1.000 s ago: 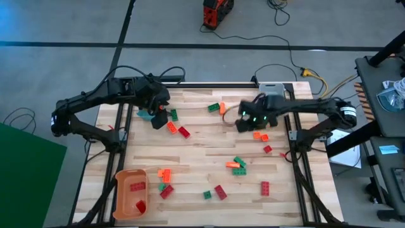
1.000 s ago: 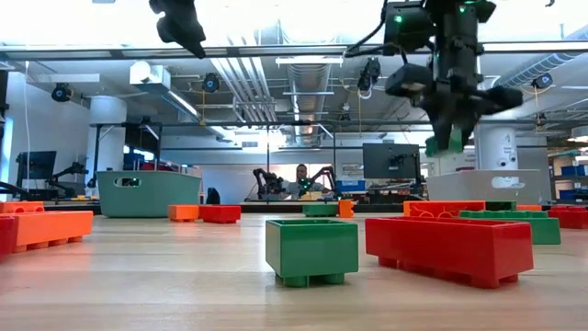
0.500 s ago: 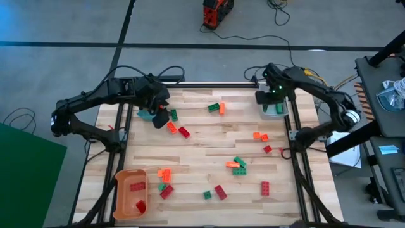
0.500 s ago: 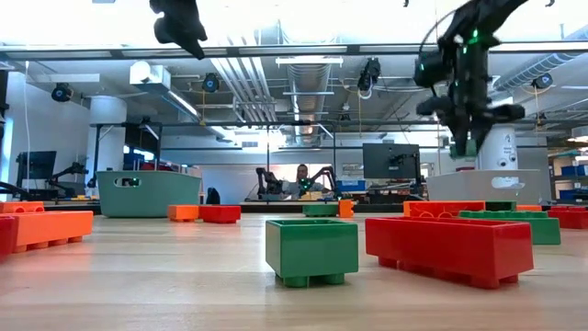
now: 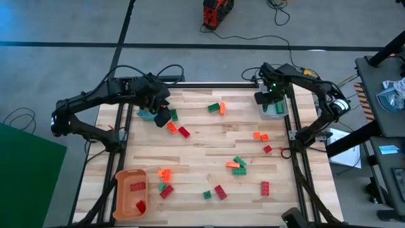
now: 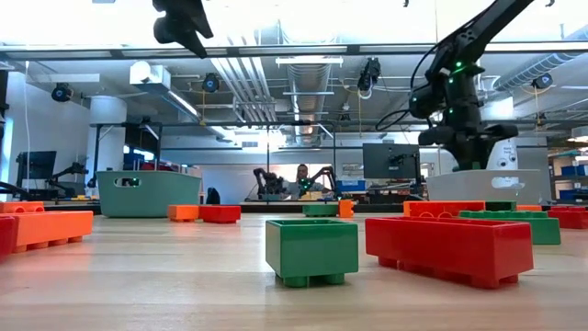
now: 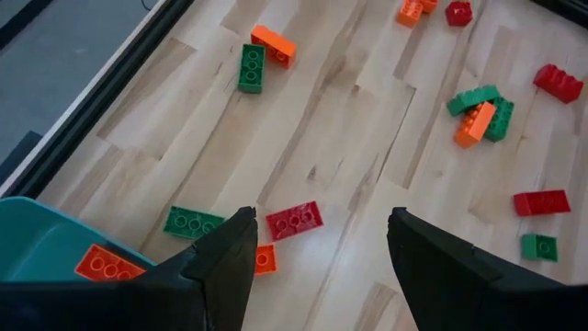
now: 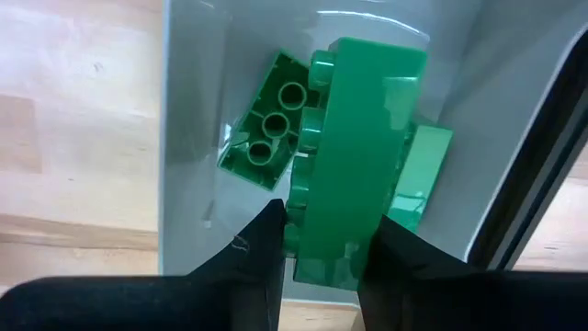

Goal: Sort blocks
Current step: Put the green game piece into the gray bin, then put the red game piece into the orange bin

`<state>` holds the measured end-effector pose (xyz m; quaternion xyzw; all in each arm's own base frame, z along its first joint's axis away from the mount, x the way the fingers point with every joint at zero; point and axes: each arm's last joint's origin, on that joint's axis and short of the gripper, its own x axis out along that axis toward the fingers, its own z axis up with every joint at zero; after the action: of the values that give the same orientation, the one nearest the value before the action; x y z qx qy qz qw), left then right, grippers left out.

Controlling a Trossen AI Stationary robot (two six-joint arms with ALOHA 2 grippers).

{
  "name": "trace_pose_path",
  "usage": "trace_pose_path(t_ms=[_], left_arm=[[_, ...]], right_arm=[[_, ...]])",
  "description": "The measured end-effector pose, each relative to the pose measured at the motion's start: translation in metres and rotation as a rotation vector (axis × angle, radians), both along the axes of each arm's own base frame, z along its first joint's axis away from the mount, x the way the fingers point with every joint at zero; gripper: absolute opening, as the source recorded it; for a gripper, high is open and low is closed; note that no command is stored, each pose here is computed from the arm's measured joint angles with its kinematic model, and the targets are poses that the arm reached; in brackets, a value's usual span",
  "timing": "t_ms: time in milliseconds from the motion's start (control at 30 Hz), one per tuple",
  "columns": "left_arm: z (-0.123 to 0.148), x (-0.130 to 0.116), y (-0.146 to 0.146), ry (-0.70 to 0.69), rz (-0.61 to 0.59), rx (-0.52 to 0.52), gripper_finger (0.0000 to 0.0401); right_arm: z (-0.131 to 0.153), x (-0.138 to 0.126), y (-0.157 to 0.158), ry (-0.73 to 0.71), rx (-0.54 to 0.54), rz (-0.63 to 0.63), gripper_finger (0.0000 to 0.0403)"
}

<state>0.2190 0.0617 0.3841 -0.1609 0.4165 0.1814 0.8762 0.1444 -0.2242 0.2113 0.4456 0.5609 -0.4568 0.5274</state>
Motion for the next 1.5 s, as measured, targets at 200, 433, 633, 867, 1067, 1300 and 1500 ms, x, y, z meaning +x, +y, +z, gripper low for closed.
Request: trace_pose_path(t_ms=[200,433,633,867,1067,1300,1500], left_arm=[[0.000,0.000,0.000,-0.002,0.005,-0.004,0.0220],[0.000,0.000,0.000,-0.005,0.008,-0.005,0.0220],[0.000,0.000,0.000,-0.007,0.015,-0.010,0.0220],[0.000,0.000,0.000,-0.010,0.025,-0.018,0.0220],[0.001,0.001,0.000,-0.018,0.009,-0.005,0.0220],[0.002,0.002,0.000,-0.030,-0.015,0.014,0.0220],[0.002,0.014,0.003,-0.073,-0.081,0.071,0.0220]], right_arm=[[0.002,0.001,-0.002,0.013,-0.024,0.002,0.0129],[0.005,0.001,-0.002,0.005,-0.035,0.001,0.0113],[0.034,0.008,0.004,-0.061,-0.131,0.020,0.0082],[0.080,0.022,0.035,-0.209,-0.298,0.092,0.0050],[0.111,0.036,0.076,-0.381,-0.424,0.214,0.0032],[0.136,0.046,0.116,-0.570,-0.508,0.349,0.0028],[0.147,0.049,0.132,-0.664,-0.540,0.388,0.0028]])
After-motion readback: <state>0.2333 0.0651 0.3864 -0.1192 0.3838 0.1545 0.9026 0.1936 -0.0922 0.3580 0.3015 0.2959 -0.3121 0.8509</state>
